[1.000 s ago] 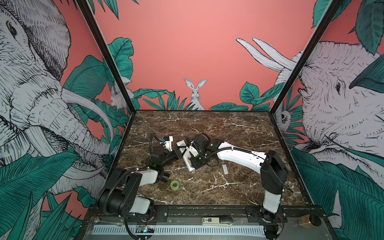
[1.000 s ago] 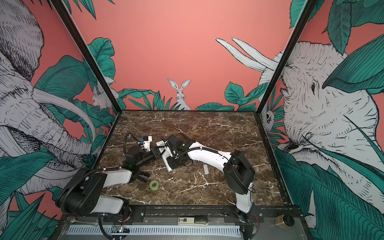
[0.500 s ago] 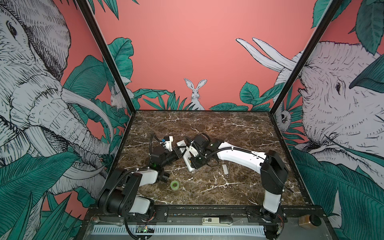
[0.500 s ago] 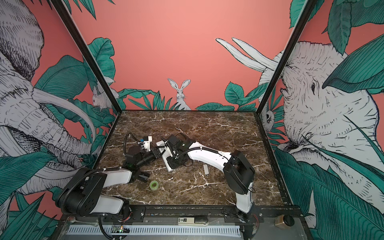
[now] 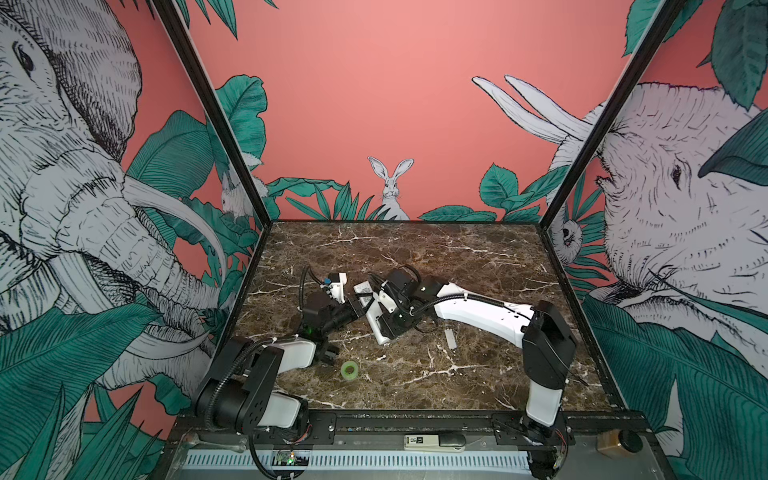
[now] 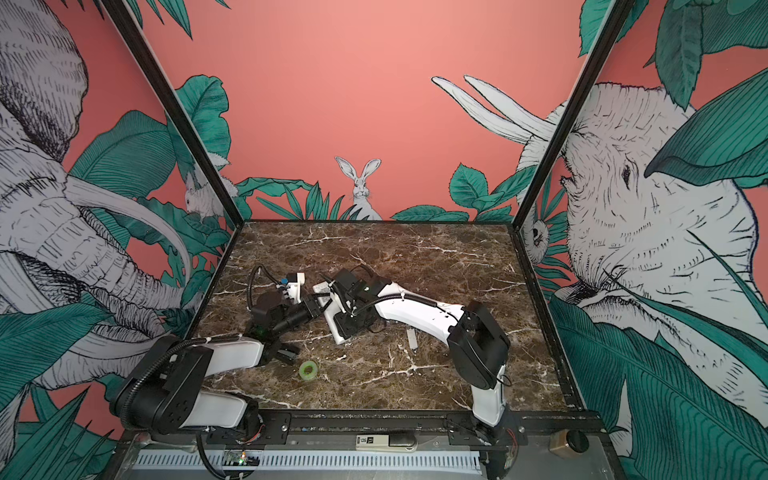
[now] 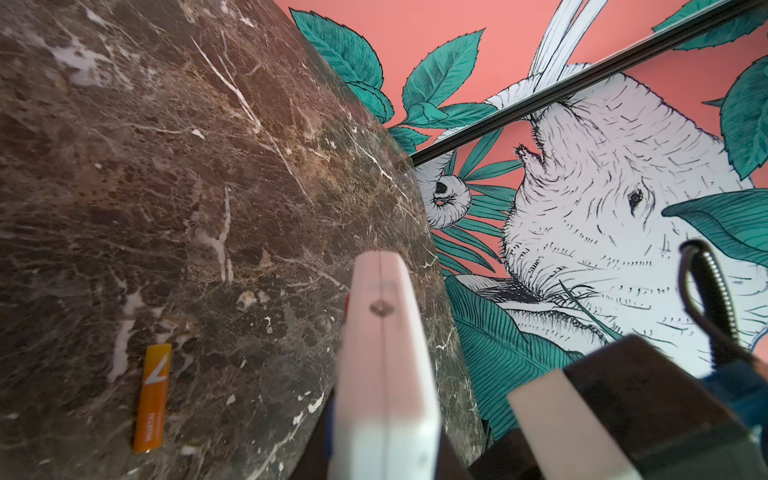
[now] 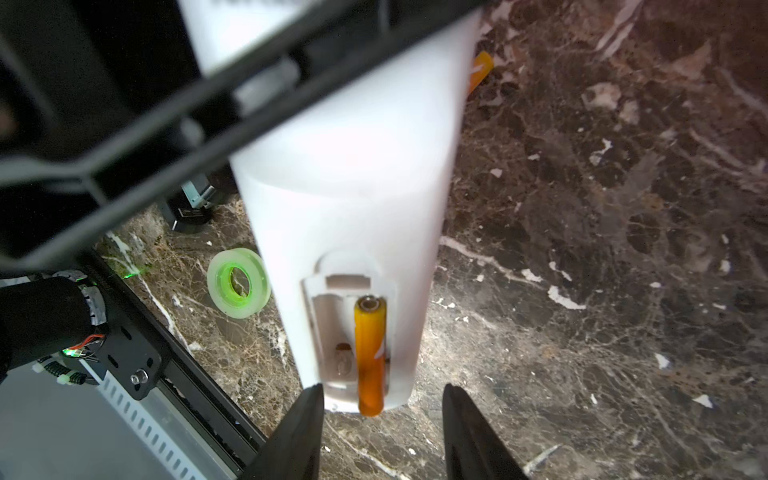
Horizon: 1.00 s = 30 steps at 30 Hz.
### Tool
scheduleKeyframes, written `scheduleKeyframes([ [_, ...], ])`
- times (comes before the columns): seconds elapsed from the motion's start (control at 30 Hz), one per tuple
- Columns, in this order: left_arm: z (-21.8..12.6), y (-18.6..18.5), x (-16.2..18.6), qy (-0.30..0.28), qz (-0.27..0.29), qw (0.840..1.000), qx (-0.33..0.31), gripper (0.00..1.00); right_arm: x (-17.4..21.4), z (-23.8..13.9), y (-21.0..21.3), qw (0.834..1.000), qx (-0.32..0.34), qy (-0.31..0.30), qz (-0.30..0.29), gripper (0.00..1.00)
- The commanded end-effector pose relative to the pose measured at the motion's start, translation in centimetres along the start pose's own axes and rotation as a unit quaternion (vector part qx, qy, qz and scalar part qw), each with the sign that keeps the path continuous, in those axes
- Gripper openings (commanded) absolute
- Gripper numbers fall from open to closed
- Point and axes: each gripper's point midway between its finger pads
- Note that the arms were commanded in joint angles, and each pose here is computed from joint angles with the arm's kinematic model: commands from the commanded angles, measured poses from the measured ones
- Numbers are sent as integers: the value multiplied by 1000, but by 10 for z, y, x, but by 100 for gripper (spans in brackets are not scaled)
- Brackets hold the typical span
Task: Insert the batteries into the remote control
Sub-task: 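Open the right gripper and lift it off the seated battery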
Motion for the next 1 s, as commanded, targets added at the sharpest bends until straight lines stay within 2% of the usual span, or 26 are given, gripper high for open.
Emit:
scheduleKeyframes([
  [0.0,0,-16,-8,0,20,1000,22,0,-8,-36,10,999,-3,-33,-32,51],
  [0.13,2,-25,-4,25,33,998,41,0,-5,-47,6,996,3,-43,-72,52],
  [0.23,1,-30,-2,37,43,997,49,0,-3,-60,12,989,-10,-68,-131,52],
  [0.37,-1,-37,1,56,58,995,59,0,0,-93,26,963,-37,-132,-232,52],
  [0.47,-4,-43,2,66,71,993,64,0,7,-105,36,942,-53,-153,-296,54],
  [0.6,-7,-49,2,75,79,992,68,0,19,-104,42,922,-52,-140,-357,53],
  [0.83,-4,-48,4,79,55,993,73,0,23,-97,51,904,-52,-128,-403,51],
  [0.97,-2,-48,3,75,39,993,79,0,26,-89,52,892,-27,-111,-436,49],
])
Point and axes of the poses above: each gripper's point midway between its finger pads, its own z axis out along the fingers, its own y axis along the line the jaws close on, x = y × z, and after that the axes turned 12 degrees about z, right-handed
